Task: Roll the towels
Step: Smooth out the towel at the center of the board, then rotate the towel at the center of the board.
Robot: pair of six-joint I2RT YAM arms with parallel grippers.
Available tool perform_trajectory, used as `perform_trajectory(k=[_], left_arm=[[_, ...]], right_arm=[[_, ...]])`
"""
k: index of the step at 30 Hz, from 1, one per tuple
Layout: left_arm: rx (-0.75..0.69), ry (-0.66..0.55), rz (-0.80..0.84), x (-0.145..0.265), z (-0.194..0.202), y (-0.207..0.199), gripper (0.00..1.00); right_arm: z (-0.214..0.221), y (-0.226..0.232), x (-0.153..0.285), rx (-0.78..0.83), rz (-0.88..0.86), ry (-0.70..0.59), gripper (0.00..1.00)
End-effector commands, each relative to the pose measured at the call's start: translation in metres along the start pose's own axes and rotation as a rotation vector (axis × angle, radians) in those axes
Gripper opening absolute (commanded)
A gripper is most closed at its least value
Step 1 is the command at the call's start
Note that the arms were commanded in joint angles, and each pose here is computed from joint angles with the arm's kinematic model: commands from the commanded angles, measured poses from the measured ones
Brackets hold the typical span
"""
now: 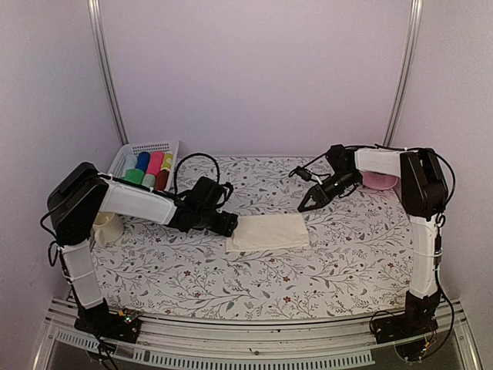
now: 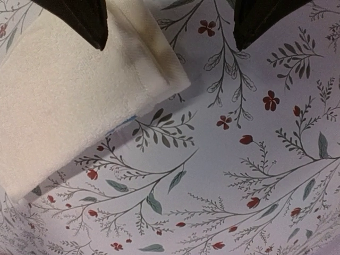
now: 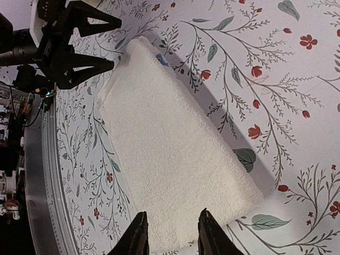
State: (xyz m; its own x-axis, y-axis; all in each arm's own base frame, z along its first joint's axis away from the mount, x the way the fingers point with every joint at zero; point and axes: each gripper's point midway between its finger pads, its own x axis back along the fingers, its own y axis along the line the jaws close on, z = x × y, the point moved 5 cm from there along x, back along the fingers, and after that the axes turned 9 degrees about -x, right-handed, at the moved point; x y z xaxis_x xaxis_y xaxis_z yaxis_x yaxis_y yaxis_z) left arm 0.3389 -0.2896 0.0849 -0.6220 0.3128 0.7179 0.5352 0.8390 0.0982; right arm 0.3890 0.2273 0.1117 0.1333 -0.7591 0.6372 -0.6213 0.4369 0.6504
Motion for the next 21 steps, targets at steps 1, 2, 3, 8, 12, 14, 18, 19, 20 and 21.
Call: perform_trajectory(k=[1,2,3,8,12,14,18,19,20,21], left_arm=[[-0.018,0.063,0.03,-0.009,0.021,-0.015,0.81],[-0.023,0.074,0.024,-0.011,0.024,-0.015,0.81],[-0.024,0.084,0.016,-0.012,0.027,-0.015,0.8],[-0.021,0.121,-0.03,-0.012,0.04,-0.009,0.72],[-0.023,0.138,-0.061,-0.013,0.045,-0.005,0.72],[-0.03,0.138,-0.062,-0.015,0.044,-0.006,0.72],[-0.073,0.17,-0.069,-0.037,0.049,-0.01,0.73],[-0.089,0.168,-0.073,-0.042,0.046,-0.011,0.73],[-0.104,0.164,-0.077,-0.048,0.043,-0.011,0.73],[-0.12,0.168,-0.082,-0.054,0.04,-0.012,0.73]], right_arm=[[-0.013,0.011,0.01,0.078,0.109,-0.033,0.35],[-0.013,0.011,0.011,0.081,0.12,-0.035,0.36],[-0.014,0.012,0.011,0.088,0.13,-0.036,0.38],[-0.018,0.012,0.016,0.12,0.205,-0.046,0.43],[-0.02,0.013,0.015,0.142,0.233,-0.046,0.47],[-0.021,0.015,0.014,0.148,0.237,-0.045,0.47],[-0.023,0.017,0.016,0.167,0.261,-0.05,0.5],[-0.023,0.018,0.017,0.171,0.269,-0.051,0.5],[-0.024,0.018,0.018,0.178,0.278,-0.054,0.52],[-0.025,0.018,0.02,0.181,0.291,-0.057,0.52]])
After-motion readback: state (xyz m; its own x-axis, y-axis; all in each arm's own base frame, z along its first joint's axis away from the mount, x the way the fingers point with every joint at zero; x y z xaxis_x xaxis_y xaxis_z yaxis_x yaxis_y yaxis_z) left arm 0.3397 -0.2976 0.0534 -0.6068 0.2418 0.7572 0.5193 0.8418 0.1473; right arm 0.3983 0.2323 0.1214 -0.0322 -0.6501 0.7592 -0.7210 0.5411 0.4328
